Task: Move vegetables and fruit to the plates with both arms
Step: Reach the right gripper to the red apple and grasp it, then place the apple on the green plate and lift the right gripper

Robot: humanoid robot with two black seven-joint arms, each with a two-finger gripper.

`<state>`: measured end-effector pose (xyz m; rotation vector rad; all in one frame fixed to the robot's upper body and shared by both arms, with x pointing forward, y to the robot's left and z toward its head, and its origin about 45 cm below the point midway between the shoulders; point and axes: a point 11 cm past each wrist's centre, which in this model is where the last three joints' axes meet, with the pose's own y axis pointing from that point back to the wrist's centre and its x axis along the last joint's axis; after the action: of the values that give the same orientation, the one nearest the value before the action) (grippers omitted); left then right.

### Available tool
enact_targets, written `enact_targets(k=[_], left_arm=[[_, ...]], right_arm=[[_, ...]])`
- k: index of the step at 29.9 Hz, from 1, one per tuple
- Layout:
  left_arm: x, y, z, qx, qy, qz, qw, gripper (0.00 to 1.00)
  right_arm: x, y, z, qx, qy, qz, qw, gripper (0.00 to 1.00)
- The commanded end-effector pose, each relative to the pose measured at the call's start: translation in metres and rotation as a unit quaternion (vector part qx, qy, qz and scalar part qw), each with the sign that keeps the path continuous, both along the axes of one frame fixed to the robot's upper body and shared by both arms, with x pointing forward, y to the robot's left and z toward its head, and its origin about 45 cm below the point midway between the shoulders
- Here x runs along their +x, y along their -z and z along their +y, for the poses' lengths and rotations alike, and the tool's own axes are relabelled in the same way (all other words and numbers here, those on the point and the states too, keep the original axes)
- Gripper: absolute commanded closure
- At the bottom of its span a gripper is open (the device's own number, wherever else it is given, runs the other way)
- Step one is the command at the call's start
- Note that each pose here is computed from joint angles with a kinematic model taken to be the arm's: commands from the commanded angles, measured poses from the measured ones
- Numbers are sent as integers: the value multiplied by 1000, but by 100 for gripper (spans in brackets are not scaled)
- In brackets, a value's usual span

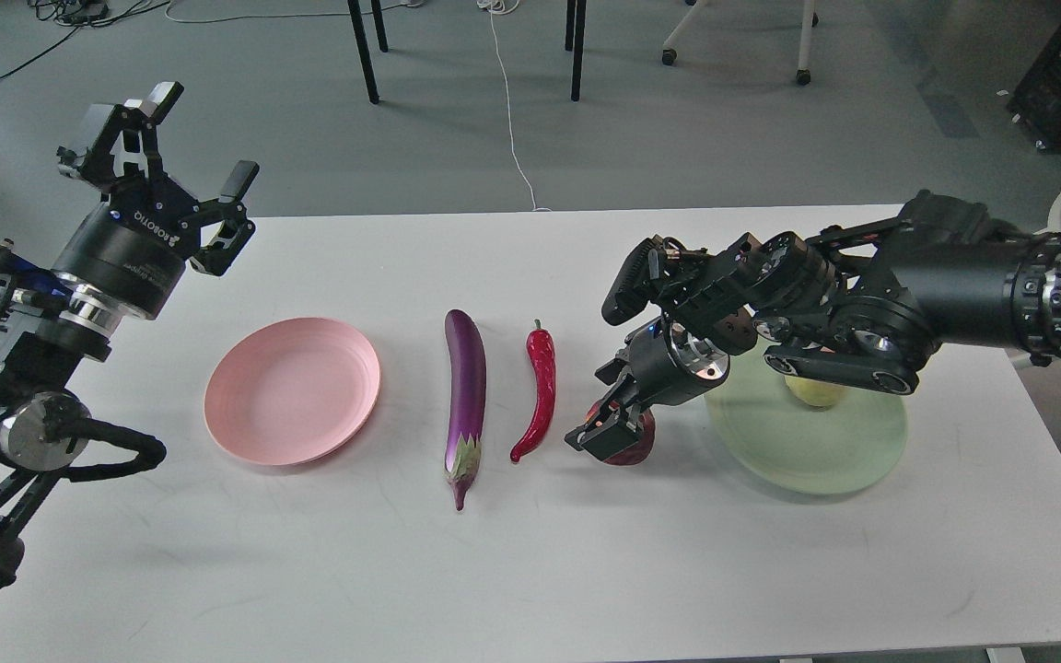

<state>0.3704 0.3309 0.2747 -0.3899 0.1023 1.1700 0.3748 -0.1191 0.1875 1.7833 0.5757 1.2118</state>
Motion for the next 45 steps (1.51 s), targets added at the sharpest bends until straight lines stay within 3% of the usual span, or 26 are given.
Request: enact_targets(k=[1,19,23,28,31,40,45], left_arm=[[-3,4,3,-1,-3,5,1000,1],[-3,4,3,-2,-4,5,1000,1],[-3,4,3,-1,-4,5,1000,1],[-3,4,3,-1,-4,4,1000,1],[-3,3,5,-1,-6,3,1000,1],[-2,1,5,-2,-6,1,1000,1],[-2,0,2,-3,-2,0,1000,1]], right_arm=[[1,2,-1,3,1,-4,1000,3],[1,25,-9,-24,-3,-6,1000,5],[0,26,-11,-28,-2,-4,1000,14],[3,22,-19,-38,0,-9,999,57],[14,4,-28,-39,7,-26,999,73],[32,-75,-93,-34,55,-77,995,74],[19,-74,-158,-89,59,-90,990,72]])
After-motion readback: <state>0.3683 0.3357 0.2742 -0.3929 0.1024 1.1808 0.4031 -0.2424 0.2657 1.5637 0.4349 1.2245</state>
